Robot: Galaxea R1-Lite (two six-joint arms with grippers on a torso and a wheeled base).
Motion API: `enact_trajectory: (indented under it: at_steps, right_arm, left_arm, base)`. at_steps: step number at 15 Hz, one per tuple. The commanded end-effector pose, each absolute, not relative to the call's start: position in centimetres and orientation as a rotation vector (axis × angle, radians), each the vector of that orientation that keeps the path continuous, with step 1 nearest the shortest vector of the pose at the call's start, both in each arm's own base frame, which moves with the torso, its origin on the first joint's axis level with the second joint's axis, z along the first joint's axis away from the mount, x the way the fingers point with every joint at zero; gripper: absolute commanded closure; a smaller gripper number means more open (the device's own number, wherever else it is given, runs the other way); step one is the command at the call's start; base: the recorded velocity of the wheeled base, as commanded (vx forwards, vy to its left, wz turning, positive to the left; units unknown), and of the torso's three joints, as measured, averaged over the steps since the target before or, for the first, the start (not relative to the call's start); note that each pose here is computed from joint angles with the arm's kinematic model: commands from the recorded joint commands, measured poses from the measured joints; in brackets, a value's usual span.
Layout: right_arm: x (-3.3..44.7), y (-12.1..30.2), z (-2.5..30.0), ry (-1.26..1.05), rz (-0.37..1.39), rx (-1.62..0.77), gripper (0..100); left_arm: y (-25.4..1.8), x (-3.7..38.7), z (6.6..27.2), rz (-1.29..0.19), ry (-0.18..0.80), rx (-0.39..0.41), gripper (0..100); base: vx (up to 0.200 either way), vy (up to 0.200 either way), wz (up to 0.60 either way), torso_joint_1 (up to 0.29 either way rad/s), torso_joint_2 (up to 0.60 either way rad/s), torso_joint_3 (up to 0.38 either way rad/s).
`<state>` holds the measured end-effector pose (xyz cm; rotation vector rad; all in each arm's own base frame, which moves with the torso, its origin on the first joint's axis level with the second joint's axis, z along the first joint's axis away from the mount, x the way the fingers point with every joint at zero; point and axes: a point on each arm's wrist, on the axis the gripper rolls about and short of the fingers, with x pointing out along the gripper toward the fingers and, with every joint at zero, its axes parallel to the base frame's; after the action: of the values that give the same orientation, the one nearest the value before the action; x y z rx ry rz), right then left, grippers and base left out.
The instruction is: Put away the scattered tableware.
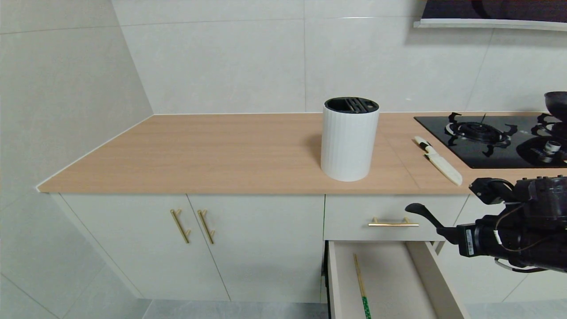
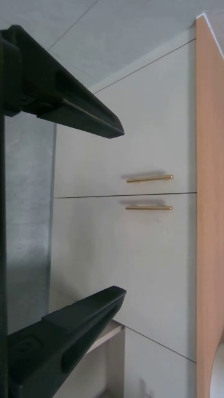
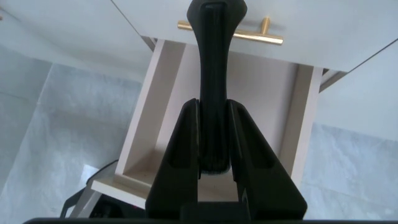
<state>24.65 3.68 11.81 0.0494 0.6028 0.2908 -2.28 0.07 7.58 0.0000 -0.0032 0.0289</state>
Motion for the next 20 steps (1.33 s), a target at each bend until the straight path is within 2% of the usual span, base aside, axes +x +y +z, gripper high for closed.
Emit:
enact_trajectory:
  at_steps: [1, 8, 20]
  right_arm:
    - [24.75, 3.73, 11.51, 0.615, 0.292, 0.049, 100]
    - [24.81, 3.73, 11.41, 0.618, 0.290, 0.049, 100]
    - [24.86, 3.74, 11.11, 0.631, 0.291, 0.050, 100]
  left_arm:
    - [0.07, -2.28, 7.58, 0.029, -0.003, 0.000, 0]
    - [0.07, -2.28, 7.58, 0.029, -0.003, 0.000, 0]
    - [0.07, -2.28, 7.58, 0.029, -0.003, 0.000, 0]
  base:
    - [0.000, 0.000, 0.00, 0.000, 0.00, 0.000]
    - [0.000, 0.000, 0.00, -0.014, 0.04, 0.019]
    - [0.000, 0.000, 0.00, -0.185, 0.47, 0.280]
